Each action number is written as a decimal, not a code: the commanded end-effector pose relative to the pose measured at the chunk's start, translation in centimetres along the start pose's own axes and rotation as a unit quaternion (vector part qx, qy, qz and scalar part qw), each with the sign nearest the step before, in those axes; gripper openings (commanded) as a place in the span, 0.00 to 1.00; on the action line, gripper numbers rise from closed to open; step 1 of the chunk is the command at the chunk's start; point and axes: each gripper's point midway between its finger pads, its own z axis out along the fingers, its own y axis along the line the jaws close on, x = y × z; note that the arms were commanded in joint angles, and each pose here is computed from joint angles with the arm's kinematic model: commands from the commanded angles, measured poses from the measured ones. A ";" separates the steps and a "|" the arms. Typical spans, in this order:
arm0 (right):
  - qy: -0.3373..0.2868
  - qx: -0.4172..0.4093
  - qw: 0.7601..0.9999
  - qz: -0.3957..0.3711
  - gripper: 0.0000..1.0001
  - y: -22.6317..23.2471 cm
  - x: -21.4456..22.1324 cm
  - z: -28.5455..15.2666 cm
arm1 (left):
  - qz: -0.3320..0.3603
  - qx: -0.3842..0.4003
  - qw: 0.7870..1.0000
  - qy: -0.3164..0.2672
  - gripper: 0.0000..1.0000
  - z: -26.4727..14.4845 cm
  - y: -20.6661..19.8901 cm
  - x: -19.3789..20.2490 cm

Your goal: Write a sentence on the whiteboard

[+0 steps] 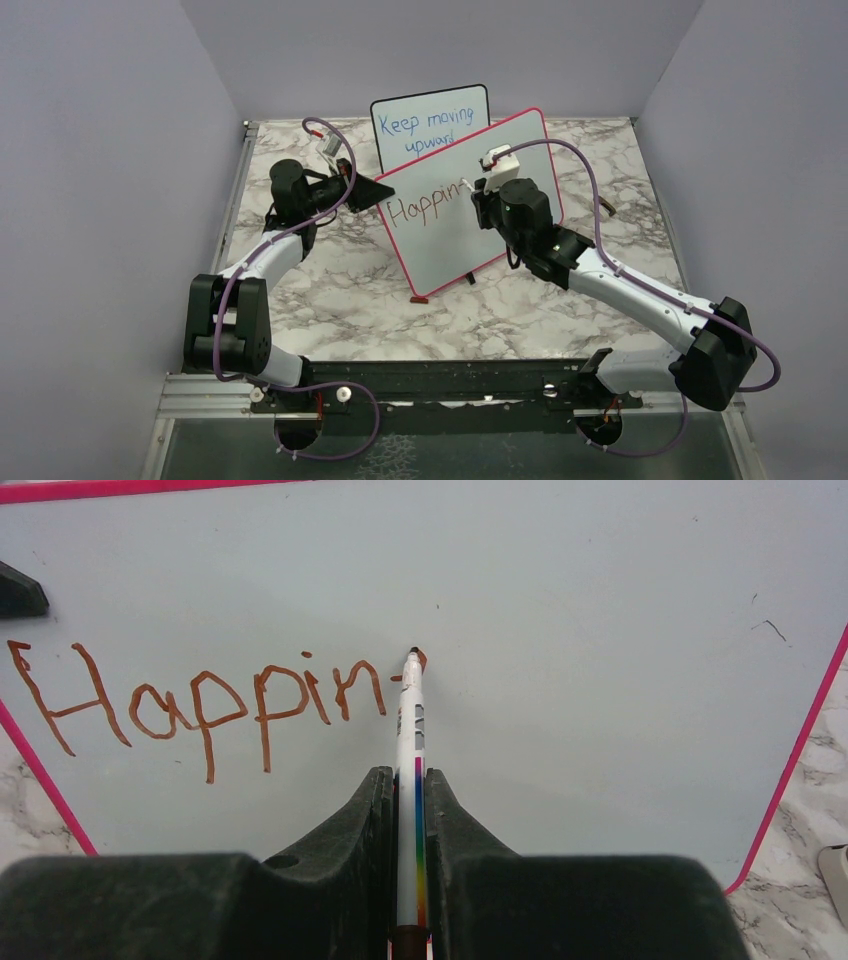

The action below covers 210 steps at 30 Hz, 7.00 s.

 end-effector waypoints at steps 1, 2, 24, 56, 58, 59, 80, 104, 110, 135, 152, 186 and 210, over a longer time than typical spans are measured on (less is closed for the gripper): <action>-0.022 -0.024 0.999 0.002 0.01 0.8 -1.8 0.3 | -0.002 -0.008 1.000 0.022 0.00 0.1 1.2 1.5; -0.019 -0.025 0.999 0.002 0.01 0.8 -1.6 0.3 | -0.002 -0.008 1.000 0.022 0.00 0.1 1.2 1.5; 0.033 -0.050 0.998 -0.013 0.01 1.3 1.4 -0.7 | -0.003 -0.009 1.000 0.021 0.00 0.1 1.2 1.5; 0.039 0.026 0.999 -0.014 0.01 -1.6 2.8 -1.1 | -0.003 -0.008 1.000 0.023 0.00 0.2 1.2 1.6; 0.030 0.023 0.999 -0.011 0.01 -1.5 2.2 -1.1 | -0.004 -0.009 1.000 0.022 0.00 0.1 1.2 1.5; 0.026 0.022 0.999 -0.008 0.01 -1.5 2.0 -1.1 | -0.003 -0.009 1.000 0.022 0.00 0.2 1.2 1.6; -0.017 0.026 0.999 0.007 0.01 -2.6 -1.1 -1.1 | -0.004 -0.009 1.000 0.022 0.00 0.1 1.2 1.6; -0.027 0.021 0.999 0.010 0.01 -2.4 -1.8 0.2 | -0.003 -0.008 1.000 0.024 0.00 0.1 1.2 1.6; -0.028 0.015 0.999 0.010 0.01 -2.1 -2.0 0.4 | -0.003 -0.008 1.000 0.023 0.00 0.1 1.2 1.5; 0.007 -0.023 1.000 0.005 0.01 -1.0 0.0 -0.3 | -0.004 -0.009 1.000 0.024 0.00 0.2 1.2 1.6; 0.039 -0.012 0.999 -0.006 0.01 -1.5 2.2 -0.7 | -0.005 -0.009 1.000 0.024 0.00 0.2 1.3 1.6; 0.036 -0.030 0.999 0.012 0.01 -0.8 2.0 -0.8 | -0.006 -0.010 1.000 0.024 0.00 0.2 1.3 1.6; -0.008 0.021 0.999 0.034 0.01 -3.8 -0.6 -1.4 | -0.005 -0.010 1.000 0.025 0.00 0.2 1.3 1.6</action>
